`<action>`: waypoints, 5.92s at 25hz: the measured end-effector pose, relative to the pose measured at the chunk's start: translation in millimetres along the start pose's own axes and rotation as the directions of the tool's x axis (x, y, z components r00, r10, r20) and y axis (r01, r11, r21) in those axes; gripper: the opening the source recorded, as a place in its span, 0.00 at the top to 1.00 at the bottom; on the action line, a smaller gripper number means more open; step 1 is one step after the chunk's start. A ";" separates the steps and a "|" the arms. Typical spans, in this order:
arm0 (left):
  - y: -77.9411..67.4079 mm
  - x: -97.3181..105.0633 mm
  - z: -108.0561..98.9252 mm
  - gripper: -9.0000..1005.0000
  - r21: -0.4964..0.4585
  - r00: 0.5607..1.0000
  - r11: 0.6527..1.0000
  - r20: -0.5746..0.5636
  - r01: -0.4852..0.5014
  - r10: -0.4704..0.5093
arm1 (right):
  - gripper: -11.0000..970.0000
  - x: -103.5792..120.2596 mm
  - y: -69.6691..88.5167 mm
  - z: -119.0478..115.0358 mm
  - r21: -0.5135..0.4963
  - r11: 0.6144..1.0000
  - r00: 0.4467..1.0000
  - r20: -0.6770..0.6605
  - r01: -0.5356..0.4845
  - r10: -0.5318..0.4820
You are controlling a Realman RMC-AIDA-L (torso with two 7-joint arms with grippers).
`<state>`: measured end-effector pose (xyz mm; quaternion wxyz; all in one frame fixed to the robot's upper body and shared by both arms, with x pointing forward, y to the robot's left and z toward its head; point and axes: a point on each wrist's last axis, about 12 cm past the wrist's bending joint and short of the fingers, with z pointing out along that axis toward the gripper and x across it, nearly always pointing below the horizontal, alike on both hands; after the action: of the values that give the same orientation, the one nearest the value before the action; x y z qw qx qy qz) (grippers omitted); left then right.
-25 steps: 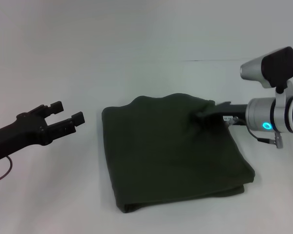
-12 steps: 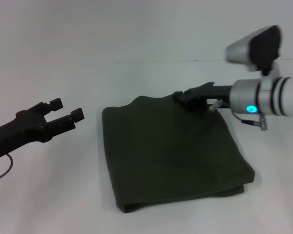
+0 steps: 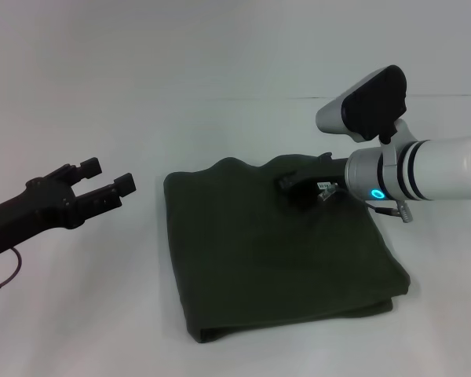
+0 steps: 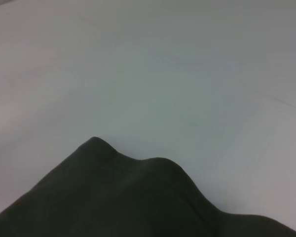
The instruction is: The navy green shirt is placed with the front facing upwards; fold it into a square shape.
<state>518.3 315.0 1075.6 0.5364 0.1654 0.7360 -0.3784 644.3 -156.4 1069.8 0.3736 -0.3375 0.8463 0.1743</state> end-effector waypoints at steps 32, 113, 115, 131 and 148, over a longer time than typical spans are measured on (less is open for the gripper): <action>-2.2 0.7 1.4 0.08 0.018 1.000 1.000 0.006 0.009 -0.009 | 0.79 102.6 -66.7 -154.4 -0.273 0.793 0.810 0.071 -0.545 0.581; 16.8 -15.6 37.7 0.08 -0.103 0.989 0.983 0.015 0.149 -0.149 | 0.46 122.7 -73.2 -201.1 -0.380 0.691 0.708 0.120 -0.615 0.696; 18.6 -16.4 40.9 0.08 -0.115 0.986 0.980 0.014 0.165 -0.165 | 0.41 112.3 -73.1 -196.5 -0.401 0.696 0.712 0.137 -0.596 0.689; 22.3 3.9 85.0 0.08 -0.270 0.938 0.915 -0.093 0.300 -0.334 | 0.05 78.1 -72.7 -185.7 -0.451 0.729 0.756 0.162 -0.515 0.634; 11.2 14.5 121.6 0.08 -0.307 0.935 0.925 -0.201 0.222 -0.291 | 0.06 80.5 -68.8 -181.4 -0.454 0.723 0.752 0.157 -0.521 0.641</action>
<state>601.0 230.7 1041.3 0.4056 0.0347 0.8574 -0.3149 559.4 -340.0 1126.2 0.3508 -0.0865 0.7903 0.4949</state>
